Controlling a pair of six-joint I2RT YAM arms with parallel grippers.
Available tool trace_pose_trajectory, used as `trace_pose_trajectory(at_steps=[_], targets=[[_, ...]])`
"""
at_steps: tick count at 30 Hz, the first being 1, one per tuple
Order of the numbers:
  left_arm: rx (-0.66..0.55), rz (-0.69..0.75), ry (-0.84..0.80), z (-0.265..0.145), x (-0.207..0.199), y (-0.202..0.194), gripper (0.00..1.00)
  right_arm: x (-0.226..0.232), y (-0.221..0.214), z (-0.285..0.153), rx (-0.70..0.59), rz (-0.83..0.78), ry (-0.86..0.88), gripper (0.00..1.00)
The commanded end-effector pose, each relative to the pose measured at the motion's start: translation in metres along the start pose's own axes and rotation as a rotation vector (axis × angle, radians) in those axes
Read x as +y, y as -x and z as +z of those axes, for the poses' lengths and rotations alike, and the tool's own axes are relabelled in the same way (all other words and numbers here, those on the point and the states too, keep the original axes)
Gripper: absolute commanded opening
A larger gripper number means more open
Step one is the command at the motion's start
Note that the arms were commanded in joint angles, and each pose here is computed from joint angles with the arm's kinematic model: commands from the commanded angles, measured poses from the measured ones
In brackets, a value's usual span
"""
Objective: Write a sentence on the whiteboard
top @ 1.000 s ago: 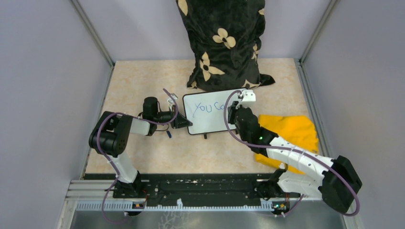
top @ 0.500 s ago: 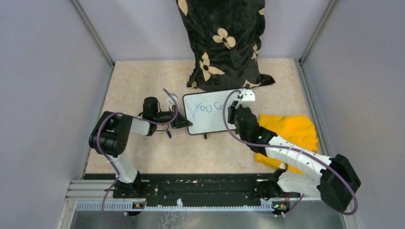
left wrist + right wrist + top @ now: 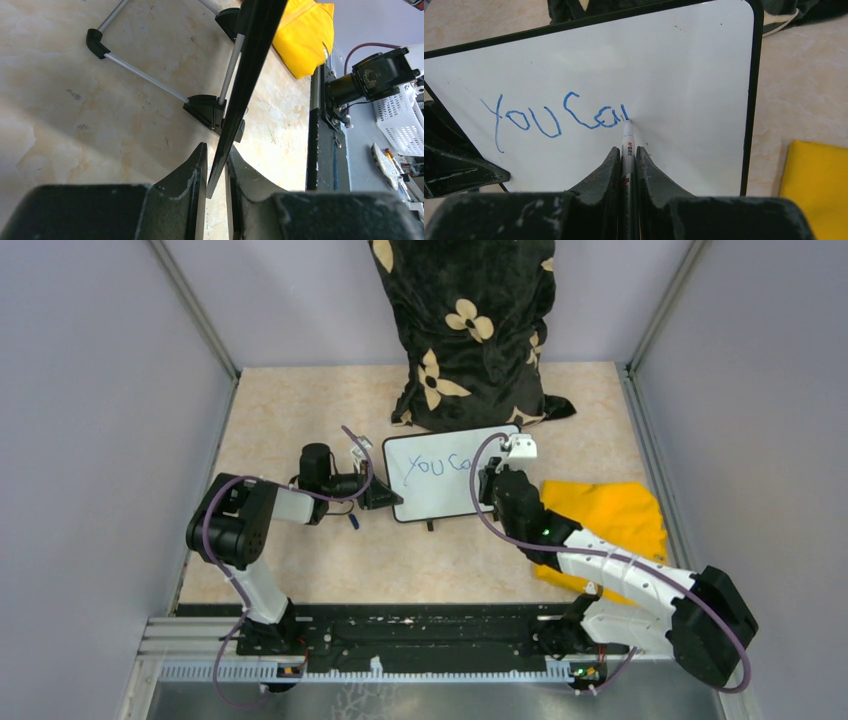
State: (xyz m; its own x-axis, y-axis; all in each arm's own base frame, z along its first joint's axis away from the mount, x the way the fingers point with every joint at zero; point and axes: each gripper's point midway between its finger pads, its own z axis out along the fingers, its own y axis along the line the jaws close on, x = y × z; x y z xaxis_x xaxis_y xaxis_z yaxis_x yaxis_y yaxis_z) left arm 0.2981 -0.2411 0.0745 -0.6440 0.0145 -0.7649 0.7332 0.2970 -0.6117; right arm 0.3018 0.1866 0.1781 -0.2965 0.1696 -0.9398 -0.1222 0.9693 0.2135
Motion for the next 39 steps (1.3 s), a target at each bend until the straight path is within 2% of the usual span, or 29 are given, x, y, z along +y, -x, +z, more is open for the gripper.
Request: trace_pose_trajectory(at_steps=[1,10,39], targets=[[0.001,0.024,0.017,0.002,0.006,0.001,0.24,-0.003,0.003,-0.003,-0.016,0.04,0.004,0.0],[0.004,0.023,0.018,0.003,0.006,0.001,0.24,-0.004,-0.003,-0.005,0.0,0.047,0.009,0.0],[0.008,0.024,0.018,0.003,0.006,0.0,0.24,0.013,0.042,0.007,-0.087,0.026,0.011,0.0]])
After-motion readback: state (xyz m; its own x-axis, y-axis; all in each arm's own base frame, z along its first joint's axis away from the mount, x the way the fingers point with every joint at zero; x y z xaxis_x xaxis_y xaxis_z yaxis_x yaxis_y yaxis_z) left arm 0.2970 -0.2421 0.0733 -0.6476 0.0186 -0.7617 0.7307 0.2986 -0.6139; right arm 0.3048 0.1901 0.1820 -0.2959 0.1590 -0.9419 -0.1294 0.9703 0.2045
